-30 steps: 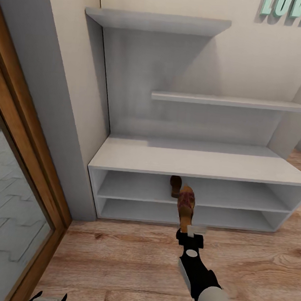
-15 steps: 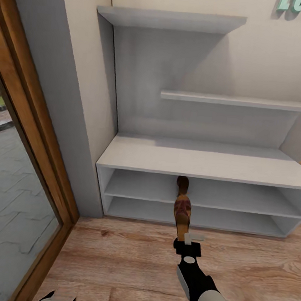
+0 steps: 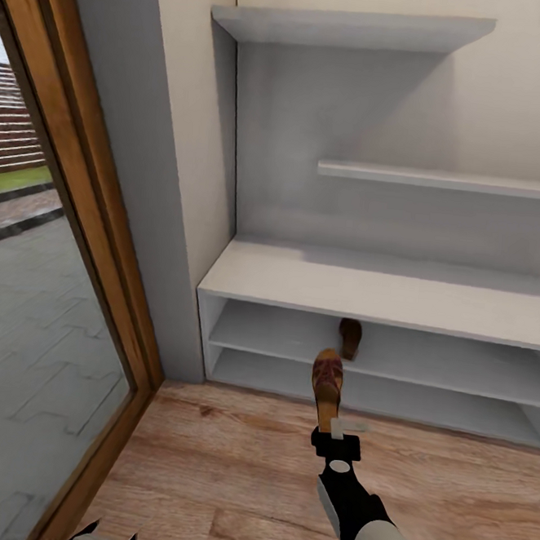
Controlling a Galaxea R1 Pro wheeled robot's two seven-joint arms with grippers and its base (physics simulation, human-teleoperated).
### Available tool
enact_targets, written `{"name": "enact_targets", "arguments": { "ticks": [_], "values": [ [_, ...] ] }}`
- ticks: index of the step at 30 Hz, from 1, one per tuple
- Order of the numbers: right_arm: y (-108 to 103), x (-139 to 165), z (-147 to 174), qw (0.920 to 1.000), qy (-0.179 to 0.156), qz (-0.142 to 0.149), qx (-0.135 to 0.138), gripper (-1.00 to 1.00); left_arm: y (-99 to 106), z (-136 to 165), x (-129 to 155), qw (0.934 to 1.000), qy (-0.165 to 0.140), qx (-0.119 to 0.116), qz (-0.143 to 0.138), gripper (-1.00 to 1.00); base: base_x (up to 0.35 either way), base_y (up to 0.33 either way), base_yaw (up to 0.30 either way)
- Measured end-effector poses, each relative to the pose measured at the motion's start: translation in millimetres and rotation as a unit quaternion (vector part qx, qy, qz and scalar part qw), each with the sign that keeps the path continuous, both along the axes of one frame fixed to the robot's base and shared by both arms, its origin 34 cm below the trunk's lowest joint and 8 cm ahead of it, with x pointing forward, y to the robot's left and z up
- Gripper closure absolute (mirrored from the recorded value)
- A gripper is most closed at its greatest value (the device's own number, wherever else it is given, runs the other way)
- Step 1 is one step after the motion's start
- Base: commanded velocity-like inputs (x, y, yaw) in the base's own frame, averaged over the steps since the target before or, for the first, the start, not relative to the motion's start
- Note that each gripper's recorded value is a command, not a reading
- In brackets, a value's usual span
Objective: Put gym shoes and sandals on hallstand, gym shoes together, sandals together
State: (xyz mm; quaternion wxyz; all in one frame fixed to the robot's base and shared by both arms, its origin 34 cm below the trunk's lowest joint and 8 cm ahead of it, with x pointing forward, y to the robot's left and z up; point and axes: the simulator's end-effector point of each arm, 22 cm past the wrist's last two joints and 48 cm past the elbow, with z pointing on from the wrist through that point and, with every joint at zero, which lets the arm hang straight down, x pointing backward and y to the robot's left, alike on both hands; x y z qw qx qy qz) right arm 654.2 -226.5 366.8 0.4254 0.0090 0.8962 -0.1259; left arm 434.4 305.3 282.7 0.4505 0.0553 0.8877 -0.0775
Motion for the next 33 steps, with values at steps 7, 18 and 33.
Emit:
{"name": "enact_targets", "arguments": {
  "ticks": [7, 18, 33],
  "values": [
    [0, -2, -4, 1.0, 0.004, -0.001, 0.0, 1.0, -1, -3, -2, 1.0, 0.004, -0.001, 0.0, -1.0, 0.057, 0.0, 0.161],
    [0, -2, -5, 1.0, 0.005, 0.0, 0.0, 1.0, 0, -4, -3, 1.0, 0.006, 0.0, 0.002, -1.0, 0.138, 0.0, 0.022],
    [-26, 30, 39, 0.998, -0.017, -0.056, 0.024, 1.0, 1, -3, -3, 1.0, 0.006, 0.001, 0.003, -1.0, 0.1, 0.0, 0.001]
  ]
}}
